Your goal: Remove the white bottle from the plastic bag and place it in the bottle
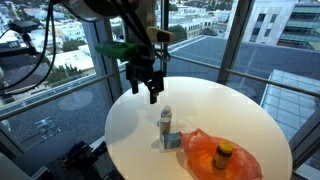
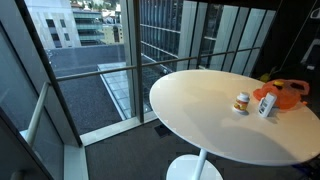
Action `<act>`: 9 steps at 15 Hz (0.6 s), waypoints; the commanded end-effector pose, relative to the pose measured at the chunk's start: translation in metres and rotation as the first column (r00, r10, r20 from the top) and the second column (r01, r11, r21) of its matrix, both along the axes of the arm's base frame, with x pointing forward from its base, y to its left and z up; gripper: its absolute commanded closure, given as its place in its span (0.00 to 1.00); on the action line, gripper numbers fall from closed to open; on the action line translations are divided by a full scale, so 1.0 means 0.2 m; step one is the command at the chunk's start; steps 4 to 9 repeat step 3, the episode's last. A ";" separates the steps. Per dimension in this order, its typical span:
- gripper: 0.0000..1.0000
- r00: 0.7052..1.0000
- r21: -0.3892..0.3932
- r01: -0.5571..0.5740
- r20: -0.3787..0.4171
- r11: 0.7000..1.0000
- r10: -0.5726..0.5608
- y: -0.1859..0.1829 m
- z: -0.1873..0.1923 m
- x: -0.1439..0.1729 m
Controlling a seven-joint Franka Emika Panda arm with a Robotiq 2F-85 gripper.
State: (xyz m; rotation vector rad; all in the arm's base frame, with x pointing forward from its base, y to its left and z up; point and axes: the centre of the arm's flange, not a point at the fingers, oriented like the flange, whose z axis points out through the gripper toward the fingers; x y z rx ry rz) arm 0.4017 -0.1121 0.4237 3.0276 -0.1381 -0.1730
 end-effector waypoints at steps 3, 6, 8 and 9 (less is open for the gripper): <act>0.00 1.000 0.002 -0.011 0.008 1.000 0.011 0.00 0.04 -0.02; 0.00 1.000 0.002 -0.011 0.008 1.000 0.011 0.00 0.04 -0.02; 0.00 1.000 0.002 -0.011 0.008 1.000 0.011 0.00 0.04 -0.02; 0.00 1.000 0.002 -0.011 0.008 1.000 0.011 0.00 0.04 -0.02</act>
